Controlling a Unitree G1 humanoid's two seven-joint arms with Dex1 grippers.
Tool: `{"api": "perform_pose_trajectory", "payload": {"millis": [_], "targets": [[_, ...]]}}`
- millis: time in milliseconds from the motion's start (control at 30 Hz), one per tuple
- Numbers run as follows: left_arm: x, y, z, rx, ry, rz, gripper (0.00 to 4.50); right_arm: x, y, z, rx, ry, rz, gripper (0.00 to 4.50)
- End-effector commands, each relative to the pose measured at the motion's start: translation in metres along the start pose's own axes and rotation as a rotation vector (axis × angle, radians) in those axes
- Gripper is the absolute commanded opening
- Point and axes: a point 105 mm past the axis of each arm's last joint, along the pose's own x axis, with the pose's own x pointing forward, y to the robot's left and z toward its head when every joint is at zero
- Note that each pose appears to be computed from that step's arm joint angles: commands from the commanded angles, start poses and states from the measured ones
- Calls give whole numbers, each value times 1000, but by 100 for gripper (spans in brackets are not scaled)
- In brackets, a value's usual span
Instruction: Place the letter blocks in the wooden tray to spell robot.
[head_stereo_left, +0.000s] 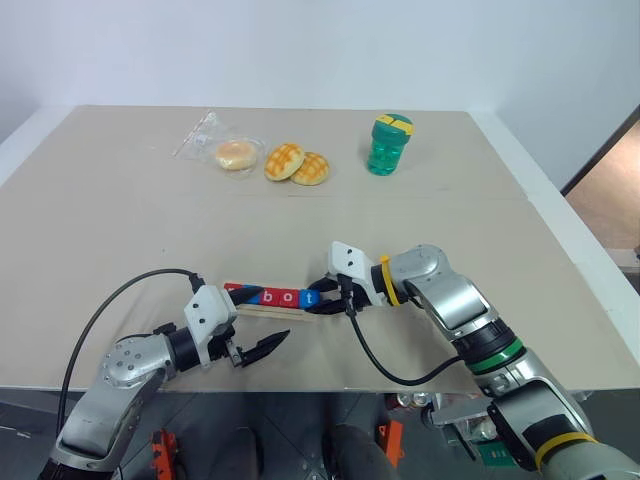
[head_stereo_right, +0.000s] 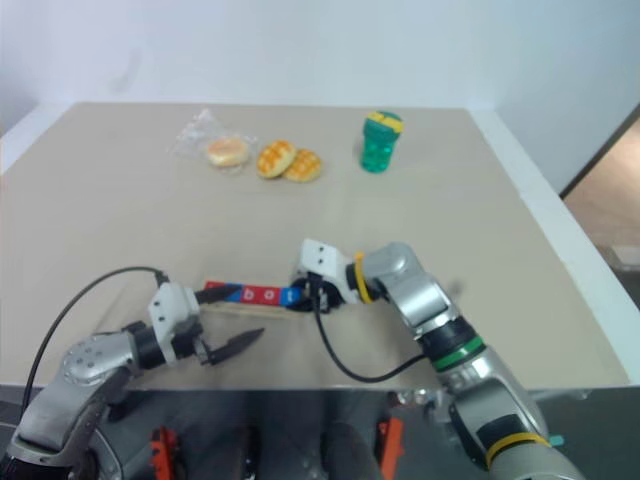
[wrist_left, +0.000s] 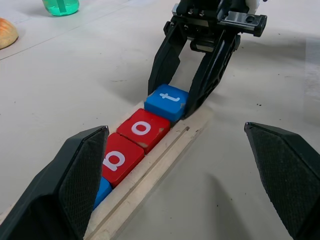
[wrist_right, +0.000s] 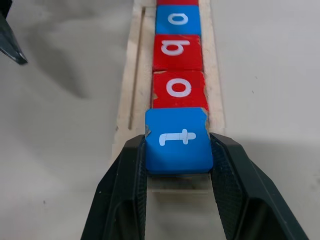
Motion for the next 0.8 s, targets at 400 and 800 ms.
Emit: {"api": "perform_pose_trajectory", "payload": {"millis": [400,800], "targets": [[-2,0,4,33,-10,1,450,-1,-2,4,-49,5,-1,120],[-2,0,4,34,-13,-5,450,-3,0,9,-7,-14,0,444]]}}
